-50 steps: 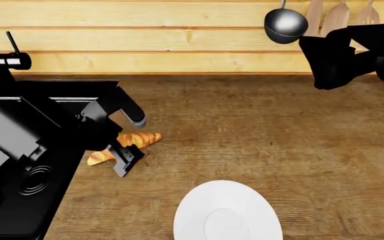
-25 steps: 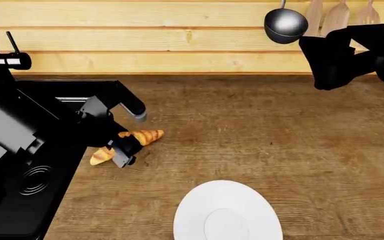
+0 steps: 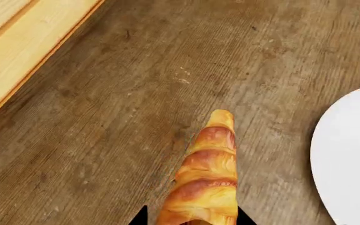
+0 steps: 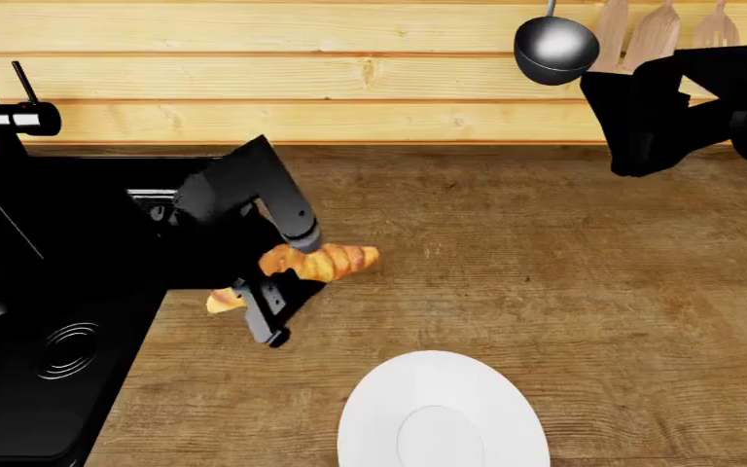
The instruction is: Place the pastries on the plates.
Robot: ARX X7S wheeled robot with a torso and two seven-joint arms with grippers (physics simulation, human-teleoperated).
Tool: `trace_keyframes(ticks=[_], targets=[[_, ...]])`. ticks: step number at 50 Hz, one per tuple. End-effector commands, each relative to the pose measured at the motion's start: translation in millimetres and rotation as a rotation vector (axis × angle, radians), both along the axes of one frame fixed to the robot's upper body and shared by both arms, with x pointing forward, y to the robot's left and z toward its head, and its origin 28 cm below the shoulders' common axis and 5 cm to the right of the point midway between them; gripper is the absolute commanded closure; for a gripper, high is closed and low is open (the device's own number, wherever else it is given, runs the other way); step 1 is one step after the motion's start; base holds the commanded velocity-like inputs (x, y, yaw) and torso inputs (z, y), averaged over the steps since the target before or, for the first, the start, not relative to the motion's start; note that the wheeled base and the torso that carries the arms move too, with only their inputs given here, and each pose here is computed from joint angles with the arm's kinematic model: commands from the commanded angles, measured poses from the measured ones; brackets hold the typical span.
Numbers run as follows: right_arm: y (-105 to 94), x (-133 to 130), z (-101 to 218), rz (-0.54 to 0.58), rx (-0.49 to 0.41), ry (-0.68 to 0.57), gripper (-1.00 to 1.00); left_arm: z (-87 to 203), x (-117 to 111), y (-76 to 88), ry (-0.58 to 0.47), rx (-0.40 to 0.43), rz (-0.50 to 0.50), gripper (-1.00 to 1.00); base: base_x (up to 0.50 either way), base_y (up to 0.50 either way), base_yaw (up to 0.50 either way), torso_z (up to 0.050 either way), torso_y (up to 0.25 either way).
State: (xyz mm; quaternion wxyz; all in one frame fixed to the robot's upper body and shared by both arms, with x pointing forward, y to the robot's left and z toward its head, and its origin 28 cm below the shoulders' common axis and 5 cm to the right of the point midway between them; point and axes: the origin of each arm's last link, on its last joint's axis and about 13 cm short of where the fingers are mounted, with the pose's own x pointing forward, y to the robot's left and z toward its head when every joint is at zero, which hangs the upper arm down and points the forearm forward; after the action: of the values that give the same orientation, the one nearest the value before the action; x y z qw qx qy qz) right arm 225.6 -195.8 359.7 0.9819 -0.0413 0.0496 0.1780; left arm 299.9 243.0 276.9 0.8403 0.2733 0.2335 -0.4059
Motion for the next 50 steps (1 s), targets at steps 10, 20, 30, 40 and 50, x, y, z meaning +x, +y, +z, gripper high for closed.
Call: trace_keyframes(ticks=[10, 20, 30, 40, 50], targets=[[-0.2, 0.5, -0.1, 0.015, -0.014, -0.02, -1.0, 14.6, -54.4, -44.0, -0.116, -0.008, -0.234, 1.0, 0.0, 0.0, 0.0, 0.0, 0.0], [-0.2, 0.3, 0.0, 0.016, -0.013, -0.007, -1.0, 10.9, -68.0, -62.3, -0.097, -0.03, -0.311, 1.0, 0.0, 0.0, 0.0, 0.0, 0.0], [-0.2, 0.4, 0.0, 0.019, -0.009, -0.012, -1.0, -4.7, -71.5, -78.0, -0.058, -0.075, -0.345, 1.0, 0.0, 0.0, 0.0, 0.0, 0.001], [-0.2, 0.3, 0.0, 0.029, -0.003, -0.001, -1.0, -6.7, -83.1, -89.0, -0.041, -0.08, -0.395, 1.0, 0.0, 0.0, 0.0, 0.0, 0.0], [-0.1, 0.3, 0.0, 0.029, 0.003, 0.003, -1.0, -15.0, -90.7, -99.4, -0.022, -0.096, -0.429, 1.0, 0.0, 0.0, 0.0, 0.0, 0.0]])
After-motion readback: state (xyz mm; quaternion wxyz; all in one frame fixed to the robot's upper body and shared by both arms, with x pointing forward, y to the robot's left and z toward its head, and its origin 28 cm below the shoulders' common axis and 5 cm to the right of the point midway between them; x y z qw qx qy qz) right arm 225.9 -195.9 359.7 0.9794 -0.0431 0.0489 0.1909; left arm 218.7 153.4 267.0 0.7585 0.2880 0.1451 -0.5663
